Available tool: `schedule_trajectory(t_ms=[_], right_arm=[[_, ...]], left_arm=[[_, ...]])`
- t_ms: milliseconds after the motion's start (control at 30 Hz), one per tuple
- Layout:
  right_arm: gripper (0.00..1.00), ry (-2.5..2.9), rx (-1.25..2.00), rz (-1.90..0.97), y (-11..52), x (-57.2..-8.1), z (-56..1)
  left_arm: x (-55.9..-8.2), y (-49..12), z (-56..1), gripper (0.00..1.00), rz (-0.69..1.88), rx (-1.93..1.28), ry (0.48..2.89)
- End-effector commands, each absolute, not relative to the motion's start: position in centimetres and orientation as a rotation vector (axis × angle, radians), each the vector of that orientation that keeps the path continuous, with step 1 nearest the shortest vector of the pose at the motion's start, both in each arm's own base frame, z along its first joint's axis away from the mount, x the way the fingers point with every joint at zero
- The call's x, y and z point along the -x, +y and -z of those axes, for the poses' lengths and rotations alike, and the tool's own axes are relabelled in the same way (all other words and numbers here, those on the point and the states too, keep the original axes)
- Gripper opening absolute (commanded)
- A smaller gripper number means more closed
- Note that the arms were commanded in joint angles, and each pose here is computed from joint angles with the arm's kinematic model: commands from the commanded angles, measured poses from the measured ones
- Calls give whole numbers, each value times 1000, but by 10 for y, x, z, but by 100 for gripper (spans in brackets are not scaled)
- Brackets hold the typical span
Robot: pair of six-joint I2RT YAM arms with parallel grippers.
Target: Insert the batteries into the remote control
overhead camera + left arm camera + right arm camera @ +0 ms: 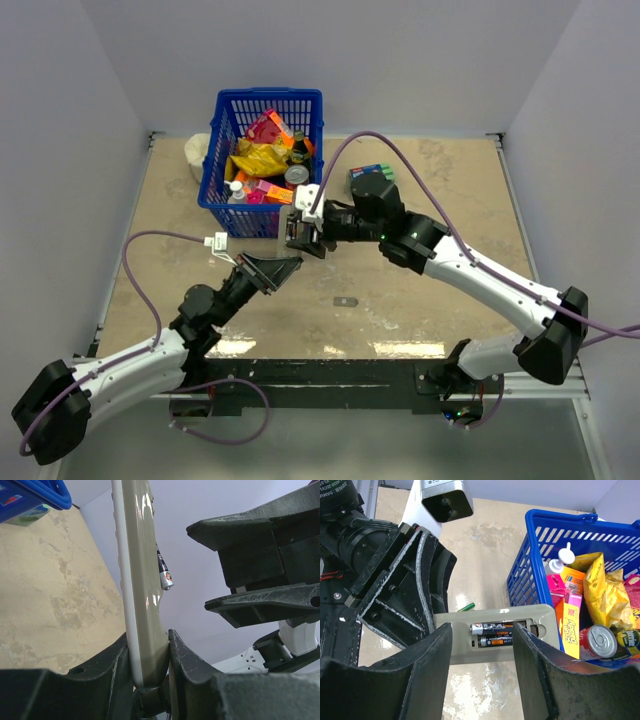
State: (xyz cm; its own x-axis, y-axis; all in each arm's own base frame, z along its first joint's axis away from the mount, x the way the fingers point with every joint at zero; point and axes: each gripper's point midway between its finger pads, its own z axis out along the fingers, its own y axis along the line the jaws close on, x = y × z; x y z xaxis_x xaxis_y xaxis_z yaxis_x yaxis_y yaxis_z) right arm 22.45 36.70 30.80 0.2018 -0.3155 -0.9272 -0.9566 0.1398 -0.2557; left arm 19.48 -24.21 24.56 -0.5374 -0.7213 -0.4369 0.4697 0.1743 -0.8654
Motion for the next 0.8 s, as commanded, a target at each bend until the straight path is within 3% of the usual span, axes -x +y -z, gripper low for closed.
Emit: schedule_trajectory(t_ms=[0,367,767], right_arm=[[53,1268,1354,-772,377,-228,-324],[49,1312,1387,-787,382,-229,-306],[35,1347,1421,-735,376,-233,-283]], left_arm=[[-192,-241,-276,0,1613,239,1378],[-193,-241,-278,0,1604,230,1370],[-189,-239,-287,0,1619,205,1322]])
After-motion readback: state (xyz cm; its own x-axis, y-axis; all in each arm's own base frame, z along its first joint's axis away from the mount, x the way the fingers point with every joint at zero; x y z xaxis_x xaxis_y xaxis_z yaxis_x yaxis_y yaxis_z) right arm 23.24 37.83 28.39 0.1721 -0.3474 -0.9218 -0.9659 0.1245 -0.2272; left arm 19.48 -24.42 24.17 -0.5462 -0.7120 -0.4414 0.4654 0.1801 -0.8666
